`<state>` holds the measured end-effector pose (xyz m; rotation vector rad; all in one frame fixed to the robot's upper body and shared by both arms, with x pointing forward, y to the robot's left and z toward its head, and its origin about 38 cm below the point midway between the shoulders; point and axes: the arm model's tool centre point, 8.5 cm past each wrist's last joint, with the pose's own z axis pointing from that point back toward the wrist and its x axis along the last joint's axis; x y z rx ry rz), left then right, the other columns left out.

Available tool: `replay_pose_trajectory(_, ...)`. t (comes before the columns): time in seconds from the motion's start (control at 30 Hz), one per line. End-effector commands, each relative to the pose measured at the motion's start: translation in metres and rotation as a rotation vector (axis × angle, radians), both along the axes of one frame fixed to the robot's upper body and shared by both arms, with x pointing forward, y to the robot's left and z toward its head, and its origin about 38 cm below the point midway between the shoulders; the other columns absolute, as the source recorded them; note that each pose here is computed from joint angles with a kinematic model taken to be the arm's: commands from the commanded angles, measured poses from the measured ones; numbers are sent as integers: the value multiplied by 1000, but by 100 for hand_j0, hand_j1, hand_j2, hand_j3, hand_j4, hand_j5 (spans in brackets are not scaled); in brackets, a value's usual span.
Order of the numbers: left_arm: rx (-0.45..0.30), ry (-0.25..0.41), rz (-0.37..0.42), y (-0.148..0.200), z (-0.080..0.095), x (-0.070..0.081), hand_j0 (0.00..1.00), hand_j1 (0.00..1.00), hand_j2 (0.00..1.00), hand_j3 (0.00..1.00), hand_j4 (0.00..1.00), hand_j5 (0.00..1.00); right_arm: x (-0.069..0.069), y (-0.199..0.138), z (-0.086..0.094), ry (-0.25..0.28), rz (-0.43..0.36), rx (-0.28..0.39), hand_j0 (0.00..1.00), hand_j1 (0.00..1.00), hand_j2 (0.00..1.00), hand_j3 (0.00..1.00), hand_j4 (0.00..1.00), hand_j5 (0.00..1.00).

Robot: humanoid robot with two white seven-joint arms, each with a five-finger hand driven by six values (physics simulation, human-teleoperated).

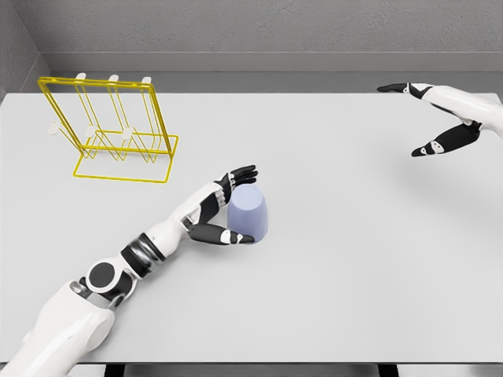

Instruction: Place the cup on the cup holder with both arms

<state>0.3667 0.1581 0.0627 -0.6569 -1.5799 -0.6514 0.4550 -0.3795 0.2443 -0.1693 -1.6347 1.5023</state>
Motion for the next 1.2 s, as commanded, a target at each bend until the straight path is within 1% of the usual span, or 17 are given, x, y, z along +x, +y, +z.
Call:
replay_pose_trajectory(0.0,-3,2,0,0,0,0,100,100,100,100,100,100,0,0,1,1,-1,8,100,100,100,100,100,100)
replay_pose_trajectory(0.83,-8,-4,1,-3,2,3,100,100,100,100,100,100,0,1,1,1,0,9,100,100,100,100,100,100)
replay_pose_trajectory(0.87,-8,-4,1,-3,2,3,98,98,98,98,98,98,0,0,1,1,-2,9,100,100,100,100,100,100)
replay_pose_trajectory(0.97,-7,-5,1,-2,2,3,79,79,79,79,79,79,0,0,1,1,-2,9,100,100,100,100,100,100)
replay_pose_trajectory(1.03,-7,-5,1,-2,2,3,70,70,70,70,70,70,0,1,1,1,0,9,100,100,100,100,100,100)
replay_pose_trajectory(1.07,-7,-5,1,-2,2,3,67,67,67,67,67,67,0,0,1,1,-2,9,100,100,100,100,100,100)
replay_pose_trajectory(1.17,-7,-4,0,-2,2,2,66,66,66,66,66,66,0,0,1,1,-1,8,100,100,100,100,100,100)
